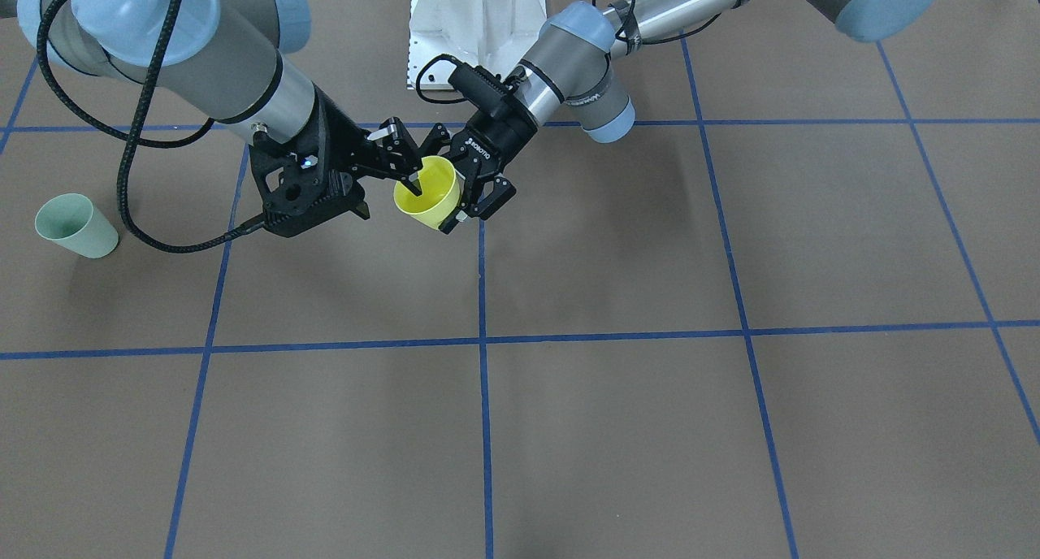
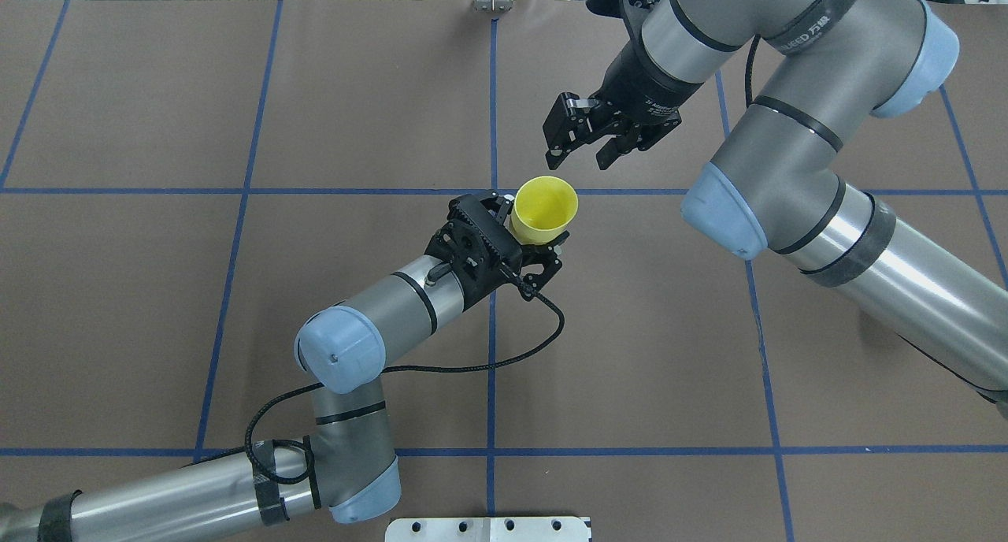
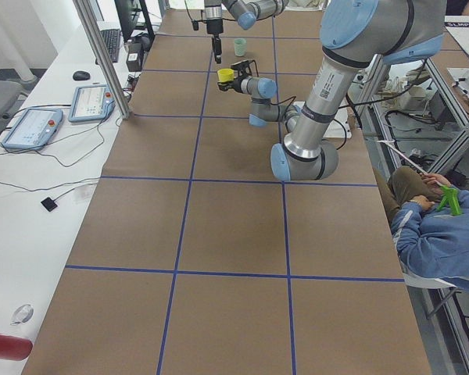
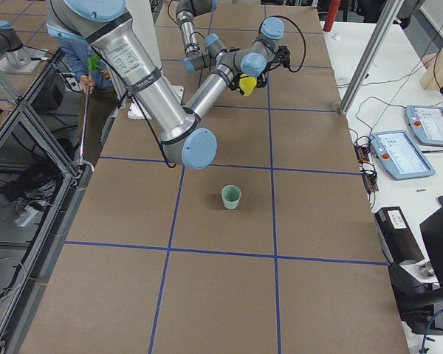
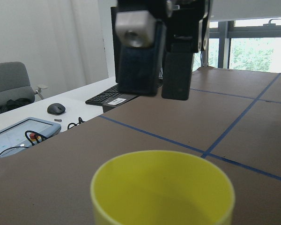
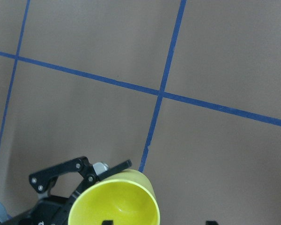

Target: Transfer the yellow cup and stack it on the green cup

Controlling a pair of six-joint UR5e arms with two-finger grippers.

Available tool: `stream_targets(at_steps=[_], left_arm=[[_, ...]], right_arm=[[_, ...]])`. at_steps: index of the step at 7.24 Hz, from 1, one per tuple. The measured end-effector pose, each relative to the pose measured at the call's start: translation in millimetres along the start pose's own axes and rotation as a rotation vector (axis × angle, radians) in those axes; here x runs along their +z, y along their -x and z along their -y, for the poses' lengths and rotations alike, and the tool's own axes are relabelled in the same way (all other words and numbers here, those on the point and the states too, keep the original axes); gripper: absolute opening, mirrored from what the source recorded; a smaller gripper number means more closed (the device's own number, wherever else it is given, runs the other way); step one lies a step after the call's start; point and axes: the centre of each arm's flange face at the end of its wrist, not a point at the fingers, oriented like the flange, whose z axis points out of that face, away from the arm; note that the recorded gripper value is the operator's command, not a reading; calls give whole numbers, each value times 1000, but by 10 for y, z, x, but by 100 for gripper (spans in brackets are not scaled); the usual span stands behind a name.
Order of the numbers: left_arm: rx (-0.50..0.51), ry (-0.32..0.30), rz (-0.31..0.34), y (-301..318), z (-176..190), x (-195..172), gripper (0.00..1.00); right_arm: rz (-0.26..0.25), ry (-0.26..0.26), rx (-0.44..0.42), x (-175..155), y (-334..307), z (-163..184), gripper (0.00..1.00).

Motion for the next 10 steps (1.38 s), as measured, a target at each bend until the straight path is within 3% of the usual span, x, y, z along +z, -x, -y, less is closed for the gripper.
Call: stream_targets(at_steps=[10], left_arm=[[-18, -43, -1, -89, 218, -55, 50]], right_arm=[[34, 41, -8, -22, -60, -175, 69]])
